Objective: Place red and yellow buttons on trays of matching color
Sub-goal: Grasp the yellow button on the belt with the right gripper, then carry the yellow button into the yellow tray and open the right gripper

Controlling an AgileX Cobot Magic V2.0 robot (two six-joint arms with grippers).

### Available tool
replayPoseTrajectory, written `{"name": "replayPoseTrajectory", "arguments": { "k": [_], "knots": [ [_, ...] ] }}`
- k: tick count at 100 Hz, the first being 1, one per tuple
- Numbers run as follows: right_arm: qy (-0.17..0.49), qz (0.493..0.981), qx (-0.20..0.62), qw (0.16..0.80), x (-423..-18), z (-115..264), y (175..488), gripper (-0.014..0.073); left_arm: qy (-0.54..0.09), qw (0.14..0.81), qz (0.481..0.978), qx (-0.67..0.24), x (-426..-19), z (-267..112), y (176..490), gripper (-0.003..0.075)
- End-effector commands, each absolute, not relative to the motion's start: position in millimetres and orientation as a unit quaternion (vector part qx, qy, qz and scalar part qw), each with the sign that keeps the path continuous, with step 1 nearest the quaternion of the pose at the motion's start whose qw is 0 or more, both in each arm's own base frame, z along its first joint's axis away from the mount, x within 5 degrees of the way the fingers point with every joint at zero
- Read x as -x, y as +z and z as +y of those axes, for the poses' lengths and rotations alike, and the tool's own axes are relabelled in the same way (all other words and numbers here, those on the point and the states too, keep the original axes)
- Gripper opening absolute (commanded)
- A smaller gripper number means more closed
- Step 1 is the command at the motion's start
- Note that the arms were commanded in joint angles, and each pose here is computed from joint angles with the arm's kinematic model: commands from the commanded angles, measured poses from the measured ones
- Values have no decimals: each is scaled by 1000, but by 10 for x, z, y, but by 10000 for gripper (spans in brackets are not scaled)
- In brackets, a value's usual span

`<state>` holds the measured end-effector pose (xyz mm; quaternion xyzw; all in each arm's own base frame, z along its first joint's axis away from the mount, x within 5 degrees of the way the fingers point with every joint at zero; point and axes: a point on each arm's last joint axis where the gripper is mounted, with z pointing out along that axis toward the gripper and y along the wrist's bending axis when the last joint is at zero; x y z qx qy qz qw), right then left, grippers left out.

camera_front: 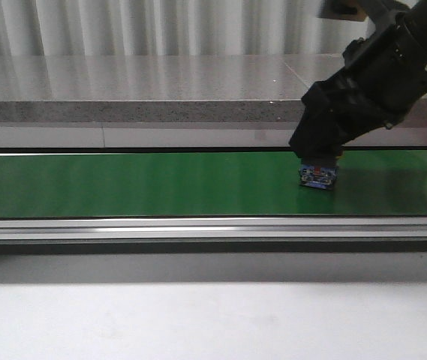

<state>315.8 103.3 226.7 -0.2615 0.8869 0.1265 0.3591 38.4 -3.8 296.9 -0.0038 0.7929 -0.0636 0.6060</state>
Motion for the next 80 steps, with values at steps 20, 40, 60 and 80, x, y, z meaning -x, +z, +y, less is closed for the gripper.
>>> {"name": "replayPoseTrajectory", "arguments": {
  "k": [20, 40, 60, 80],
  "knots": [
    [134, 866, 240, 417, -3115, 987, 2676, 235, -70, 638, 767, 3, -398, -43, 3101, -21],
    [141, 861, 174, 457, -2931, 653, 3086, 235, -70, 638, 767, 3, -398, -43, 3101, -21],
    [88, 871, 43, 481, -2666, -35, 3400, 235, -70, 638, 767, 3, -398, -43, 3101, -21],
    [29, 877, -139, 459, -2319, -793, 3475, 235, -70, 638, 767, 3, -398, -43, 3101, -21]
  ]
}}
